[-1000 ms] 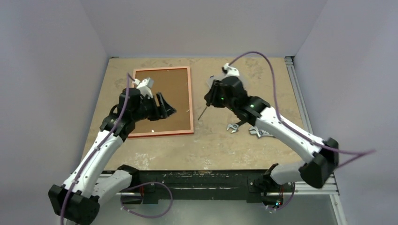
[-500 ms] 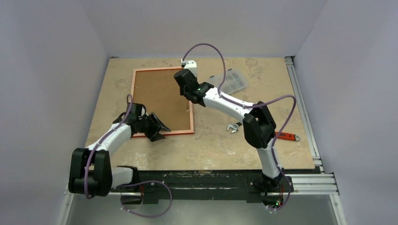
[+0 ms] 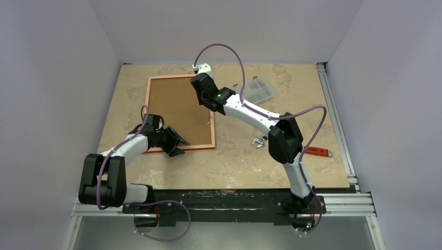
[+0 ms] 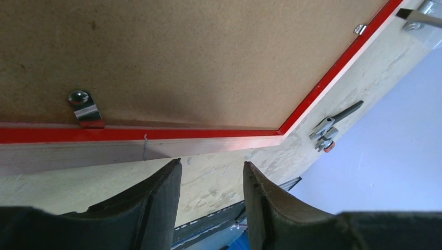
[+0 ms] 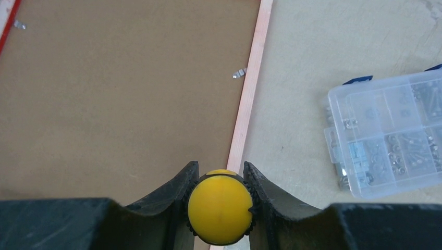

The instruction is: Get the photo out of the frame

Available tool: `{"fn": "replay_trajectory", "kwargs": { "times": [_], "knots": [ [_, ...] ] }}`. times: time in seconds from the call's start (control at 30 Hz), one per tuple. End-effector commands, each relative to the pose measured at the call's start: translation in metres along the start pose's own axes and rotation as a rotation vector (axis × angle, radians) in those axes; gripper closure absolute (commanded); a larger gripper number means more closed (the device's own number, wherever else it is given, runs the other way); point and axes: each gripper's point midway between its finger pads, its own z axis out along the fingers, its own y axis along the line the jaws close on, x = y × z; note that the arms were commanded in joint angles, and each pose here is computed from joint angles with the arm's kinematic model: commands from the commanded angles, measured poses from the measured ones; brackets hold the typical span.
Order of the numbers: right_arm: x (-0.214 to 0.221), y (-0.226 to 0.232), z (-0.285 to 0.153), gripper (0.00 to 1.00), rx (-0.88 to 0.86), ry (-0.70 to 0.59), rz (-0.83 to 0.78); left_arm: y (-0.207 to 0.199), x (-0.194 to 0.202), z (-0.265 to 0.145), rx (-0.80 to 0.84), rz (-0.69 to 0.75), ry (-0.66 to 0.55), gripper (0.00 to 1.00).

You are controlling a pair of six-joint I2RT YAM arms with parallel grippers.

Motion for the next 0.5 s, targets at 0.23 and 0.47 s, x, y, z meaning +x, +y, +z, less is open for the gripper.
{"fn": "replay_trajectory", "kwargs": {
  "times": [0.23,0.47],
  "knots": [
    [0.025,0.013,-0.001,1.0,-0.065,0.091,-0.094,-0.015,-0.014,-0.001,0.022,-0.029,-0.041,0.55],
    [0.026,0.023,-0.002,1.0,-0.123,0.111,-0.106,-0.018,-0.018,0.002,0.019,-0.053,-0.036,0.56]
  ]
}}
